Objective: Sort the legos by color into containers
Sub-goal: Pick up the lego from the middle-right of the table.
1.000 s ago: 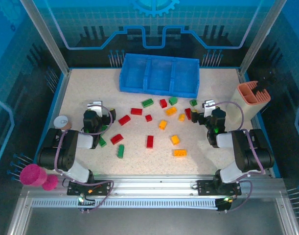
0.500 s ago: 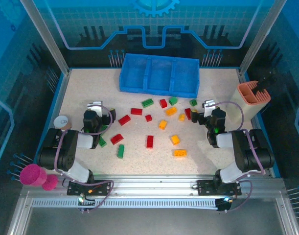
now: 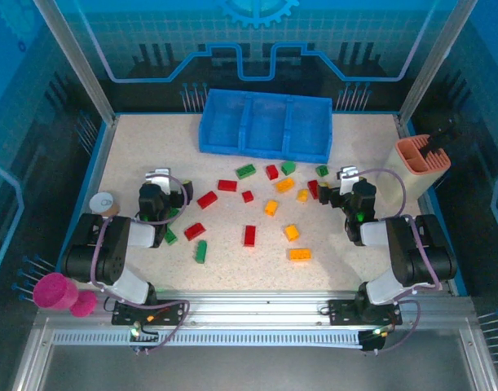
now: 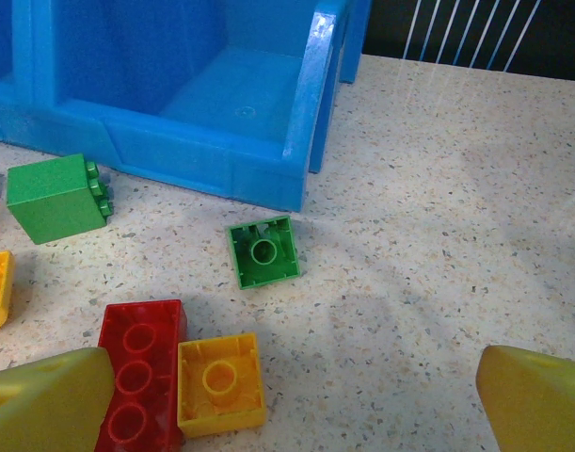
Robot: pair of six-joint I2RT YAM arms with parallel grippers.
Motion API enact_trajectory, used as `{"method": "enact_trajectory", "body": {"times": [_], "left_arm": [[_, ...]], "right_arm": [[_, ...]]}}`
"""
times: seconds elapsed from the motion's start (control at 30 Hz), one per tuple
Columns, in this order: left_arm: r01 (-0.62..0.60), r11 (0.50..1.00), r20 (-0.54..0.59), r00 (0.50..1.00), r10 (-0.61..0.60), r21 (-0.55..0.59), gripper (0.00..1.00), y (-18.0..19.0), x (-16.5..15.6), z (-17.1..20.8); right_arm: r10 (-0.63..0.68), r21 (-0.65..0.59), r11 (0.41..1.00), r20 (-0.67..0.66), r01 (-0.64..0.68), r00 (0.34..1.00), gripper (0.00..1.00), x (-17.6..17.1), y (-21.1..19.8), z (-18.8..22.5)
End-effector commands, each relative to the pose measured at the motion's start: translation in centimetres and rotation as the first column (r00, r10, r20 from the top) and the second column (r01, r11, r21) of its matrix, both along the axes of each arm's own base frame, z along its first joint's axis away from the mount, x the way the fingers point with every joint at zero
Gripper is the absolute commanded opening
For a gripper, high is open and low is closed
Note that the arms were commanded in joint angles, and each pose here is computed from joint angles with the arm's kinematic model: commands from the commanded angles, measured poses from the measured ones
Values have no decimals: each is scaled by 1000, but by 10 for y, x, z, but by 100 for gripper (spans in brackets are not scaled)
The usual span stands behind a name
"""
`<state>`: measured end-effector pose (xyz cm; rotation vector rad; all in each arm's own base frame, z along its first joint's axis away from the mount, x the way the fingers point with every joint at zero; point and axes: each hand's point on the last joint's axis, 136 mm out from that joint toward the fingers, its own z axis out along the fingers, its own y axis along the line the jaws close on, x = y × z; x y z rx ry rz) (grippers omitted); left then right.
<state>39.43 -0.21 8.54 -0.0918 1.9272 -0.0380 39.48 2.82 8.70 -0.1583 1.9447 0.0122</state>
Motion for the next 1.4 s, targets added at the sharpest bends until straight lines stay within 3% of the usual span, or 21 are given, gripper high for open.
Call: {"method": "enact_trajectory", "body": {"times": [0.0,0.13,0.27,0.33,0.47,0.6,0.67,0.87,1.03,1.17,1.37], "left_arm": [[9,1000,23,1000,-9,-7,99,0,4,9],[11,1000,25,1000,-11,-9,99,0,5,10],[124,992,8,992,-124,-5,100,-19,3,24],[61,998,-23,998,-61,16,99,-12,3,42],[35,999,-19,999,-35,35,100,-17,-4,99],[56,998,-40,998,-56,-14,99,-37,-12,146],[75,997,-82,994,-75,-8,100,-45,-14,164],[145,989,-223,964,-141,-2,99,-61,-22,193],[205,978,-330,927,-179,47,100,-66,-25,191],[229,972,-349,916,-199,46,99,-69,-24,185],[249,968,-363,906,-217,42,99,-73,-21,171]], "right_arm": [[2,7,1000,43,-2,999,100,5,3,11],[-19,4,1000,47,19,999,100,5,-1,12],[-215,-17,976,47,216,976,100,-5,-29,44],[-308,37,951,-30,309,951,100,-16,-41,68],[-366,48,922,-209,384,907,100,-44,-50,98],[-514,68,805,-415,589,751,100,-80,-76,101],[-507,110,753,-529,648,680,98,-92,-75,93],[-474,166,657,-668,736,574,92,-104,-61,69],[-489,138,578,-731,805,476,89,-107,-64,48],[-461,121,528,-791,841,403,87,-103,-63,23],[-445,156,456,-813,876,376,84,-92,-66,-6]]}}
